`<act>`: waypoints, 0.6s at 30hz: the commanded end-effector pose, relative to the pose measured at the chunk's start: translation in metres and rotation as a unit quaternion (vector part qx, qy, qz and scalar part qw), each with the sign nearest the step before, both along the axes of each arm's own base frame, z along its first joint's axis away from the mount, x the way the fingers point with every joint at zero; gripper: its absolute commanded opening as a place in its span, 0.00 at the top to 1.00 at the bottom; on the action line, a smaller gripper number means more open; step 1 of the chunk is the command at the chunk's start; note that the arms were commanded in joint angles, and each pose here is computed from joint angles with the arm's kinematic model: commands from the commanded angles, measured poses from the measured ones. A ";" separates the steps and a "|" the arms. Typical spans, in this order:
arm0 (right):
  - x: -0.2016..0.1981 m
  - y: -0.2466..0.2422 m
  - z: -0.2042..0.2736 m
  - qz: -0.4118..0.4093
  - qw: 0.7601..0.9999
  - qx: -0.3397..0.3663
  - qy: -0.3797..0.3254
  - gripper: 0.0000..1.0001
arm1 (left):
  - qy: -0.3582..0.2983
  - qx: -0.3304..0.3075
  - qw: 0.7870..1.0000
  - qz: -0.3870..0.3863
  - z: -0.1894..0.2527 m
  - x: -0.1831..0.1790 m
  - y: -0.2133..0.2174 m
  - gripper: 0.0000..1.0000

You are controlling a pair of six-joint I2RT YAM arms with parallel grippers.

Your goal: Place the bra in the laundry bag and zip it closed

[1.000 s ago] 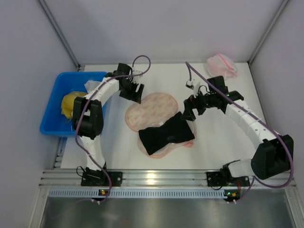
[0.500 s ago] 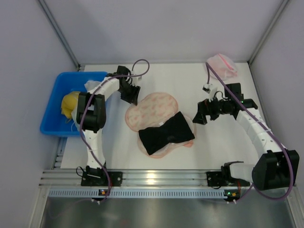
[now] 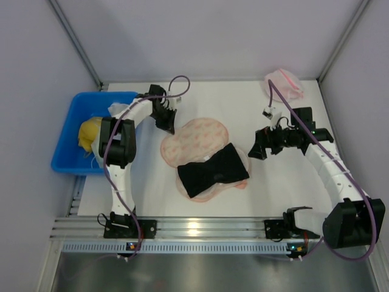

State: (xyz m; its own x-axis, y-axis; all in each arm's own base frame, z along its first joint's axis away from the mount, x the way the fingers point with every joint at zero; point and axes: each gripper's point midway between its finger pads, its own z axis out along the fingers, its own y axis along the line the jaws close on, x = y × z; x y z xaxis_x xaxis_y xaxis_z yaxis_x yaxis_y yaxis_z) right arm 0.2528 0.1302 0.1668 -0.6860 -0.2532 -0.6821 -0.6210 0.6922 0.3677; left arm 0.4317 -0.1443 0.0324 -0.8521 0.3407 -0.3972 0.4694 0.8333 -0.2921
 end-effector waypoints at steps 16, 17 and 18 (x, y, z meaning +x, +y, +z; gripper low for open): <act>0.008 -0.012 0.023 -0.032 0.999 0.003 -0.018 0.01 | -0.176 -0.116 0.972 -0.108 0.180 -0.050 -0.057 1.00; 0.008 -0.013 0.024 -0.034 0.999 0.000 -0.020 0.00 | -0.167 -0.117 0.972 -0.115 0.175 -0.060 -0.060 1.00; 0.008 -0.014 0.024 -0.035 0.999 -0.001 -0.019 0.01 | -0.167 -0.124 0.969 -0.136 0.176 -0.071 -0.068 1.00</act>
